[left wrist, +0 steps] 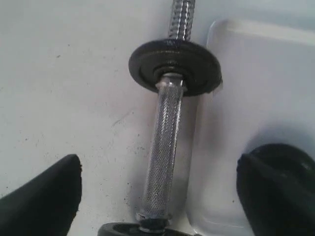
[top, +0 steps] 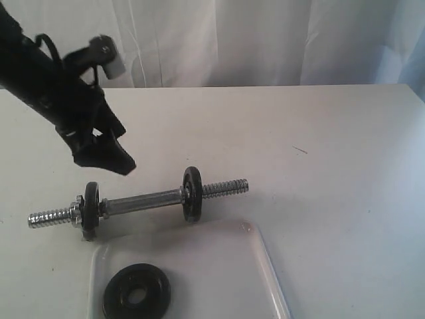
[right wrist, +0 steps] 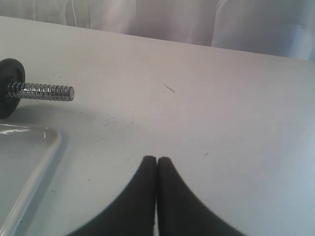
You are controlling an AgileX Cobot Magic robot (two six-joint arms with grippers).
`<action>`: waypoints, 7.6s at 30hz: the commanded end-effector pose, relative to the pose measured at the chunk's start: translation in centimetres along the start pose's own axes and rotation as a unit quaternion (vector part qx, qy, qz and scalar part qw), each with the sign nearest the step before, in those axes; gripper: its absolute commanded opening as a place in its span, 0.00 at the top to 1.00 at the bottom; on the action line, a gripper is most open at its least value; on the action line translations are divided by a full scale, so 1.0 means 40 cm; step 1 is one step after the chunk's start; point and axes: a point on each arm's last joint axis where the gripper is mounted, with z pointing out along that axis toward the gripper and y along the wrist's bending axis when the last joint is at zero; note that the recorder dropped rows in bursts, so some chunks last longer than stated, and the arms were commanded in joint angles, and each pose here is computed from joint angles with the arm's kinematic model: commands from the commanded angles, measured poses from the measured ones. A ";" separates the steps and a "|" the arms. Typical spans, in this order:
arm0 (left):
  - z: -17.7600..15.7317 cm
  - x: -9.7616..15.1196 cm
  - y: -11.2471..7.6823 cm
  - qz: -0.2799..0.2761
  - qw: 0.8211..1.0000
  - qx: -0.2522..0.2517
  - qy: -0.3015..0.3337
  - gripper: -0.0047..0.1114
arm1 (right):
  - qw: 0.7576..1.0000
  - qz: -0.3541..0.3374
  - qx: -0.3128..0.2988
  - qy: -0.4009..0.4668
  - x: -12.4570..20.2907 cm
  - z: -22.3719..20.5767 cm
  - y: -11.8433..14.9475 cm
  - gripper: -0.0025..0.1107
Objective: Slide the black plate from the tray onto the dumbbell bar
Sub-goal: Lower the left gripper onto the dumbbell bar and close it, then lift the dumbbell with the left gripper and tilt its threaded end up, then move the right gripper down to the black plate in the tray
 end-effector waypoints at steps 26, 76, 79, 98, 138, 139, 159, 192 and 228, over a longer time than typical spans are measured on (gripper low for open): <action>0.264 0.007 -0.004 0.064 0.991 0.011 0.118 0.22 | 1.000 -0.006 0.005 -0.005 0.001 0.000 -0.002 0.98; 0.371 -0.008 -0.027 0.091 0.990 0.004 0.107 0.96 | 1.000 -0.006 0.005 -0.005 0.001 0.000 -0.002 0.98; 0.373 -0.019 -0.039 0.096 0.990 0.006 0.103 0.96 | 1.000 -0.006 0.005 -0.005 0.001 0.000 -0.002 0.98; 0.304 -0.062 -0.044 0.072 0.995 -0.028 0.060 0.96 | 1.000 -0.006 0.005 -0.005 0.001 0.000 -0.002 0.98; 0.163 0.042 -0.061 -0.032 0.988 -0.129 0.083 0.96 | 1.000 -0.006 0.005 -0.005 0.001 0.000 -0.002 0.98; 0.154 0.047 -0.065 -0.037 0.987 -0.132 0.081 0.96 | 1.000 -0.006 0.005 -0.005 0.001 0.000 -0.002 0.98; 0.084 0.151 -0.178 -0.087 0.982 -0.158 0.056 0.96 | 1.000 -0.006 0.005 -0.005 0.001 0.000 -0.002 0.98; 0.058 0.226 -0.195 -0.144 0.970 -0.194 0.036 0.96 | 0.942 0.322 -0.046 -0.084 -0.040 -0.004 0.008 0.98; 0.023 0.270 -0.140 -0.211 0.947 -0.240 0.024 0.96 | 0.947 -0.027 -0.201 0.251 -0.545 0.387 0.086 0.98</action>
